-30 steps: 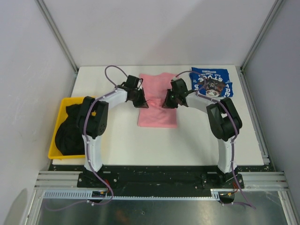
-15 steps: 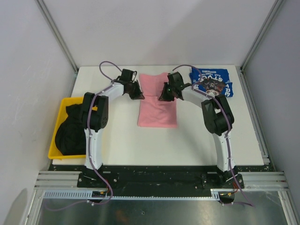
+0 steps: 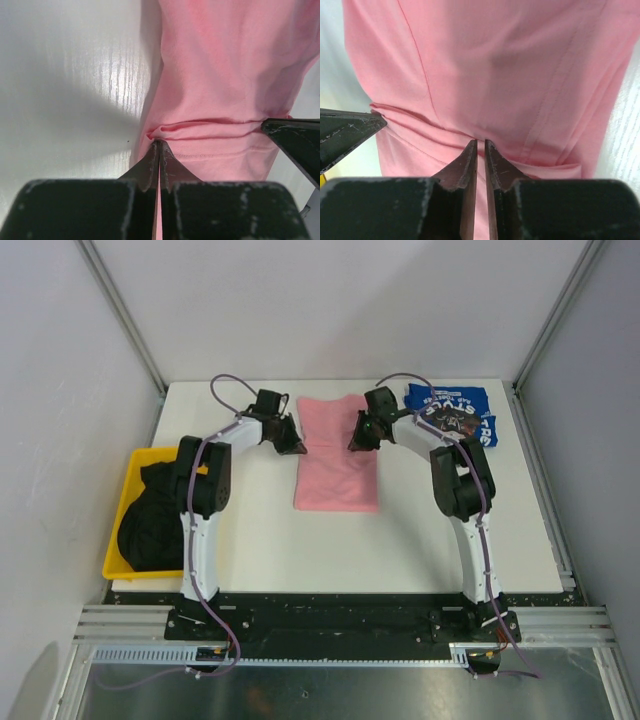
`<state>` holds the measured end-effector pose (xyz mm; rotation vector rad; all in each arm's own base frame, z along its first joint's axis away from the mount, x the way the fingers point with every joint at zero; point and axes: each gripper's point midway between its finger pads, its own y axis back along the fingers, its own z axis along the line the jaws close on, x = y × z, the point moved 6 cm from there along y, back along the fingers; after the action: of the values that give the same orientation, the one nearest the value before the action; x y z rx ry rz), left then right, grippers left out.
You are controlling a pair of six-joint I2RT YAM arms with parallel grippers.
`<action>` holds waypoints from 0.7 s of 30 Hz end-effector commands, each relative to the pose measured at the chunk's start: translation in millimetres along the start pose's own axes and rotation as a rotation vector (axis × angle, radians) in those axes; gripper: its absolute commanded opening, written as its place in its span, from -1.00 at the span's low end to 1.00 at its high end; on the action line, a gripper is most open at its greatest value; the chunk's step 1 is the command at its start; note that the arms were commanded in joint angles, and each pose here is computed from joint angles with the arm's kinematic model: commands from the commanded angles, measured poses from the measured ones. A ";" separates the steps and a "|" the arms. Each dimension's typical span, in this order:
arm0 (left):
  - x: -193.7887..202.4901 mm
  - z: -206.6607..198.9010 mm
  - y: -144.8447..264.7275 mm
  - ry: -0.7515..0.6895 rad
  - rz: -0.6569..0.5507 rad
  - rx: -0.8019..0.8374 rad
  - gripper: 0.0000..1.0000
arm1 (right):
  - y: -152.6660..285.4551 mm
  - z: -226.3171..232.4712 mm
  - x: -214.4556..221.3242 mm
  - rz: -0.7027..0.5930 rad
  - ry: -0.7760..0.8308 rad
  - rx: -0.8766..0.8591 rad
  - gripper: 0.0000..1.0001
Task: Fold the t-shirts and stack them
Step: Fold the folded rectangular tshirt in 1/3 of the way
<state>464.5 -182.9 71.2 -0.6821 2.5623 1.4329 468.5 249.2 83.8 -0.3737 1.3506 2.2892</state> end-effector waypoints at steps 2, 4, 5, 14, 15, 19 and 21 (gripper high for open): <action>-12.6 5.1 18.8 -0.012 -0.044 -0.009 -1.00 | 18.8 10.7 -25.4 -0.053 0.052 -0.003 -0.63; -13.8 3.3 23.7 -0.017 -0.053 -0.008 -1.00 | 31.2 14.7 -33.5 -0.077 0.056 -0.012 -0.58; -14.5 2.0 26.2 -0.021 -0.060 -0.009 -1.00 | 36.9 15.3 -36.3 -0.087 0.055 -0.014 -0.57; -16.5 3.4 36.7 -0.031 -0.076 -0.016 -1.00 | 60.9 1.9 -20.0 -0.089 0.037 -0.018 -0.58; -16.9 2.2 37.9 -0.032 -0.077 -0.012 -1.00 | 60.6 -0.6 -15.9 -0.085 0.033 -0.018 -0.58; -16.7 -3.7 46.6 -0.031 -0.084 0.005 -1.00 | 54.0 -9.2 -3.2 -0.052 0.021 -0.010 -0.58; -15.0 -5.4 52.9 -0.030 -0.090 0.006 -1.00 | 48.4 -13.6 -1.6 -0.042 0.017 -0.005 -0.59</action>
<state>458.5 -164.0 79.5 -0.7207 2.5414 1.4651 443.2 216.1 109.2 -0.3908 1.3732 2.2537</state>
